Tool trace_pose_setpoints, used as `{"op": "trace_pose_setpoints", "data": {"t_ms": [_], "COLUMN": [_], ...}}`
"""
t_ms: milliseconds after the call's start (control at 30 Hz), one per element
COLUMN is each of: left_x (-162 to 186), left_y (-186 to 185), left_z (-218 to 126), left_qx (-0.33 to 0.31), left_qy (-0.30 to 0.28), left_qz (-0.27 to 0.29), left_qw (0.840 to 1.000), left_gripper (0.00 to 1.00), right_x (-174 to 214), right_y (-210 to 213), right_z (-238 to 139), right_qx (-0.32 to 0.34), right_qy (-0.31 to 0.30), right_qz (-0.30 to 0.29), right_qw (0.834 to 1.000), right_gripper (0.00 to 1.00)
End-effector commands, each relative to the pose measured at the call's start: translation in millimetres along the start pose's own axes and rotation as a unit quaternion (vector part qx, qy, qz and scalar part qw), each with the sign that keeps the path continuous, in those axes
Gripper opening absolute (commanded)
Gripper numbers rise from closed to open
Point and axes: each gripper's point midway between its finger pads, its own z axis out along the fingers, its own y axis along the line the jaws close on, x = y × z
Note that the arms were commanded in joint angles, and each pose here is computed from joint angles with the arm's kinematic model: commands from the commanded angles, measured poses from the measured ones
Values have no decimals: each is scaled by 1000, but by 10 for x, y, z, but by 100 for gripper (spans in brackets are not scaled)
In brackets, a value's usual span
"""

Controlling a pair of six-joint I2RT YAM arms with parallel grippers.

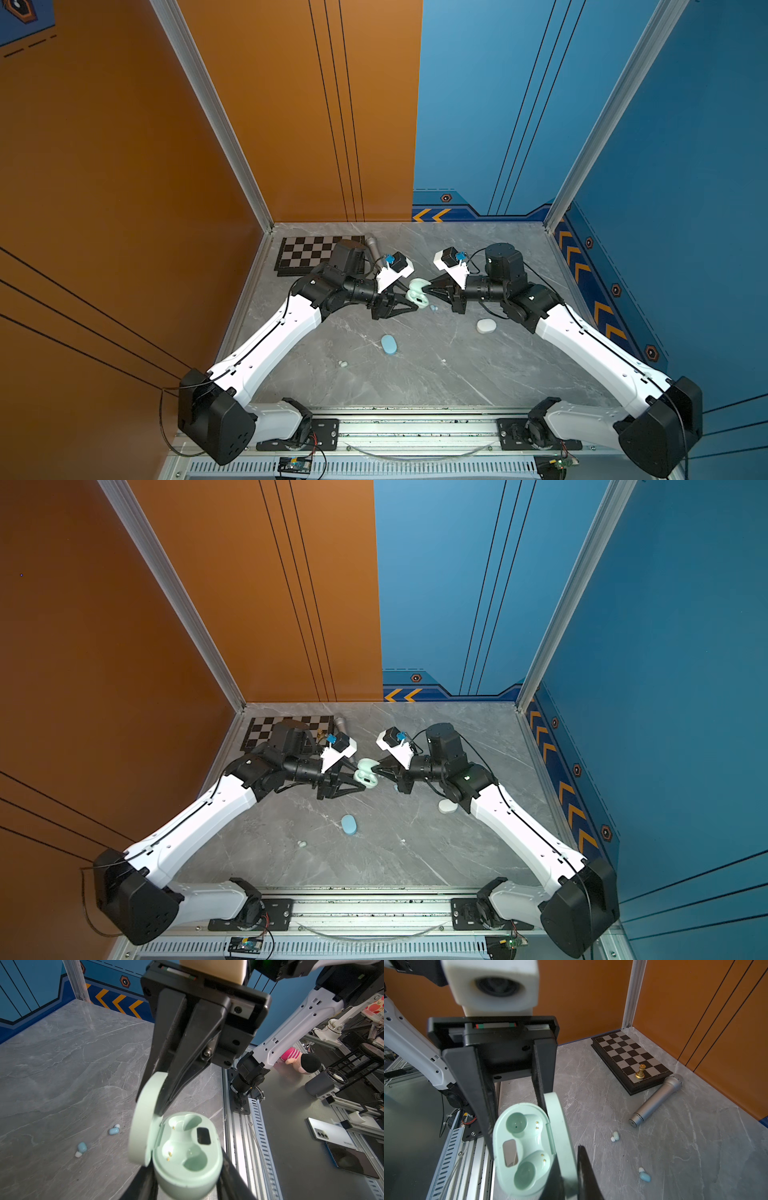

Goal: Insert the wireless bluetooth earbuds into the charging case
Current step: 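Pull the case lid open with the right gripper while the left gripper holds the base, then release the lid with the right gripper and swing it toward the earbuds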

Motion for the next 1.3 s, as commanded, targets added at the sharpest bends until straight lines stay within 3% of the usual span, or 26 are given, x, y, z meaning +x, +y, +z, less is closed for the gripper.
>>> {"op": "trace_pose_setpoints", "data": {"t_ms": [0,33,133,333,467,733,1267], "left_x": [-98,-100,-118,-210,-310,-361,-288], "left_y": [-3,8,16,44,173,304,295], "left_z": [-5,-6,-46,-251,-364,-221,-67], "left_qx": [1,-2,-12,-60,-122,-151,-125], "left_qy": [-10,-9,-12,-27,-26,21,42], "left_qz": [-9,-12,-16,6,46,118,120], "left_qw": [1000,1000,1000,998,991,981,984], "left_gripper": [13,25,44,60,67,60,15], "right_x": [-113,-133,-181,-17,-8,-84,-102], "right_y": [17,1,-98,-208,-220,-140,-77], "right_z": [-63,-73,-97,-80,-50,43,109], "right_qx": [12,19,50,100,105,85,67], "right_qy": [-20,-22,-24,45,55,49,43], "right_qz": [-23,-26,-36,-106,-125,-135,-121], "right_qw": [999,999,998,988,985,986,989], "right_gripper": [0,0,0,0,0,0,0]}}
